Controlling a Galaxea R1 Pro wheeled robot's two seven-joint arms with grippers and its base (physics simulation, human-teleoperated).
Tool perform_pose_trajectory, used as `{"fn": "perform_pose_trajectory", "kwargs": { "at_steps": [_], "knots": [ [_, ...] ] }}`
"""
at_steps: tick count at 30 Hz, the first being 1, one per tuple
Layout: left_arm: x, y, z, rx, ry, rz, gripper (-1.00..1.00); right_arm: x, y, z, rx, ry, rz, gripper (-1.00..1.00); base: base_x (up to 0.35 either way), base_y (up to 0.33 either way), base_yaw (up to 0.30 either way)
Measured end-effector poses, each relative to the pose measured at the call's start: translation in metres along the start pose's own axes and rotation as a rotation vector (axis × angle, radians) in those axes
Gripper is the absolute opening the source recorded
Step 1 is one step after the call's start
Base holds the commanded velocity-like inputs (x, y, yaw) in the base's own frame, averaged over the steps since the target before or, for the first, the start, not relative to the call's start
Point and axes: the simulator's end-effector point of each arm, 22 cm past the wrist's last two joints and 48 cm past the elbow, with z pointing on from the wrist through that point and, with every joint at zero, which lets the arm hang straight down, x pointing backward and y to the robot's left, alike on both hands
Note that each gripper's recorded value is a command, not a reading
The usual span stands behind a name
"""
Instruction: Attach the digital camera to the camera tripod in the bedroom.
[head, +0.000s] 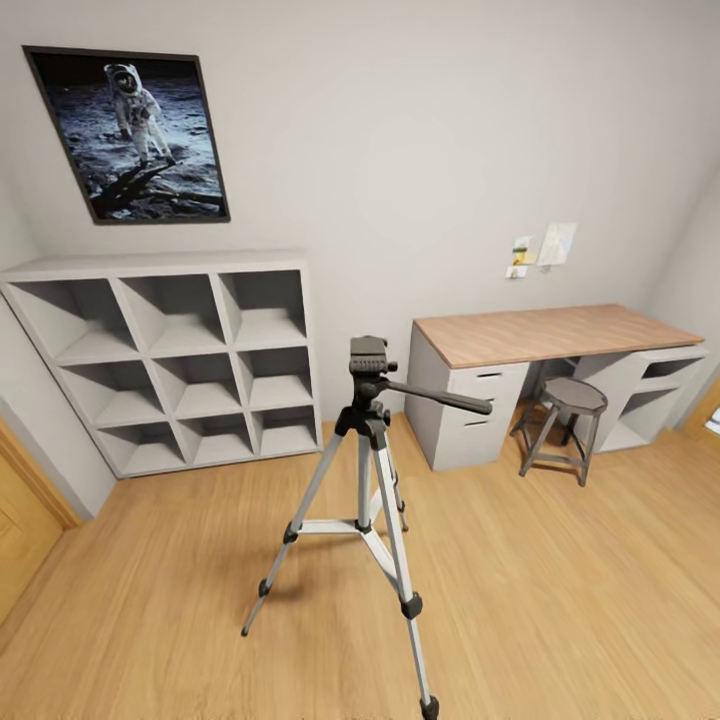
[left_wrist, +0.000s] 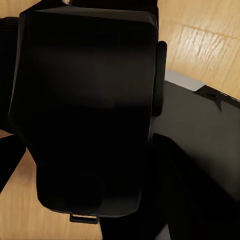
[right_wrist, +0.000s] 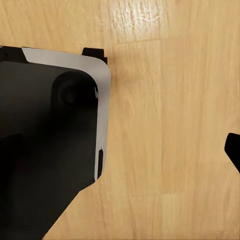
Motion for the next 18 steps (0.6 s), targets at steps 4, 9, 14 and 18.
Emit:
{"fn": "perform_pose_trajectory", "kwargs": {
  "at_steps": [4,9,14,18],
  "knots": [
    [0.002,0.001,0.001,-0.003,0.006,0.0,-1.0,0.002,0.0,0.001,-0.001,0.006,0.0,1.0,0.0,0.0,0.001],
    [0.005,0.002,0.001,-0.006,0.013,0.001,-1.0,0.006,0.001,0.002,-0.001,0.014,0.0,1.0,0.0,0.0,0.0],
    [0.008,0.003,0.002,-0.009,0.021,0.002,-1.0,0.009,0.001,0.002,-0.003,0.022,0.0,1.0,0.0,0.0,0.0],
    [0.011,0.004,0.003,-0.012,0.027,0.002,-1.0,0.011,0.002,0.003,-0.004,0.029,0.0,1.0,0.0,0.0,0.0]
  ]
}}
